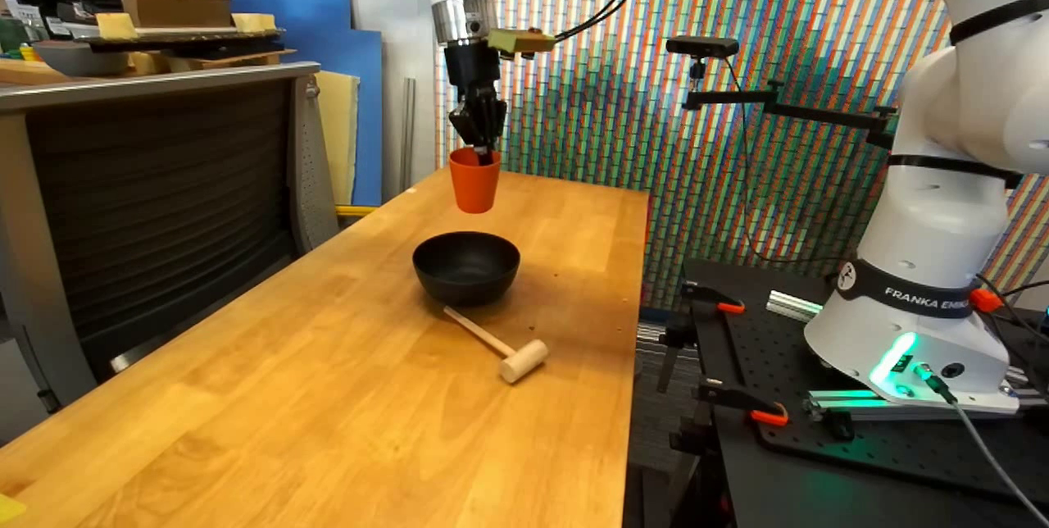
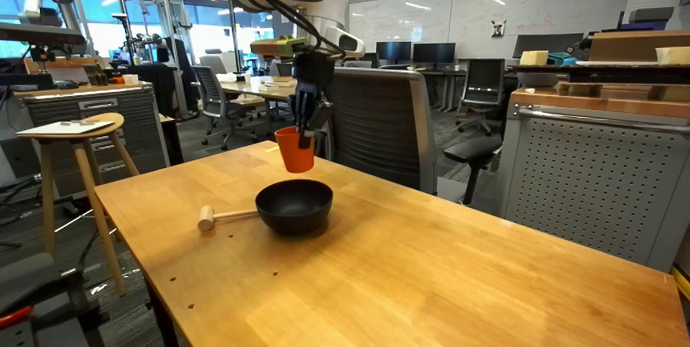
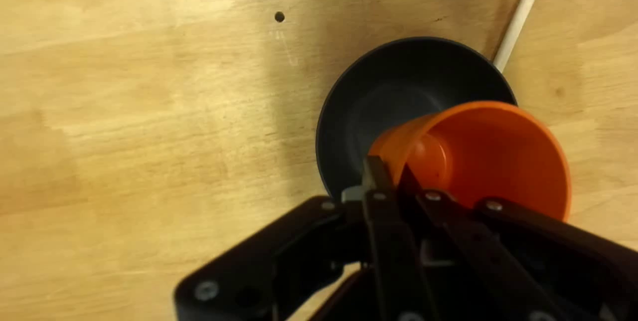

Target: Put the orange cup in the black bowl

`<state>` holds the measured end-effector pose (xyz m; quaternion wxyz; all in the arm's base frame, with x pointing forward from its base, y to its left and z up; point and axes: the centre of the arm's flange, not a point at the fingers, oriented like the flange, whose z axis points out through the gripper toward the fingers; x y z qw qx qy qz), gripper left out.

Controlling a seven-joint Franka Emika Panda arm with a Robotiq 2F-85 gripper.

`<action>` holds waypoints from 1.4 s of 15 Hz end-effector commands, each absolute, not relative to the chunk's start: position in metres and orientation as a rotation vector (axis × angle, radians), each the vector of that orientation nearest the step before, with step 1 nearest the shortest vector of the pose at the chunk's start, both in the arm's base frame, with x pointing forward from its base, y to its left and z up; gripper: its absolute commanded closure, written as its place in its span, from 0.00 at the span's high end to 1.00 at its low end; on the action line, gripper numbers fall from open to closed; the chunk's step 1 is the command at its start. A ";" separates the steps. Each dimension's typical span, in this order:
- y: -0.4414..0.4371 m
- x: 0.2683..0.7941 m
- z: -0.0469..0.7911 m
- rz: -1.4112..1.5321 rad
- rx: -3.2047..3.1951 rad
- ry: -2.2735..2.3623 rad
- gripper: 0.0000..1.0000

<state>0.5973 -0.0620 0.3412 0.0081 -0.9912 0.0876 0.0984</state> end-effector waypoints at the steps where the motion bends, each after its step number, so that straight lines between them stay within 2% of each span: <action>1: -0.045 0.592 0.318 0.353 -3.026 0.246 0.01; 10: -0.020 0.603 0.221 0.510 -3.049 0.271 0.01; 15: -0.023 0.611 0.196 0.518 -3.076 0.306 0.01; 16: -0.022 0.612 0.201 0.508 -3.069 0.304 0.31; 17: -0.022 0.612 0.205 0.497 -3.069 0.299 0.32; 21: -0.018 0.607 0.252 0.383 -3.095 0.253 0.61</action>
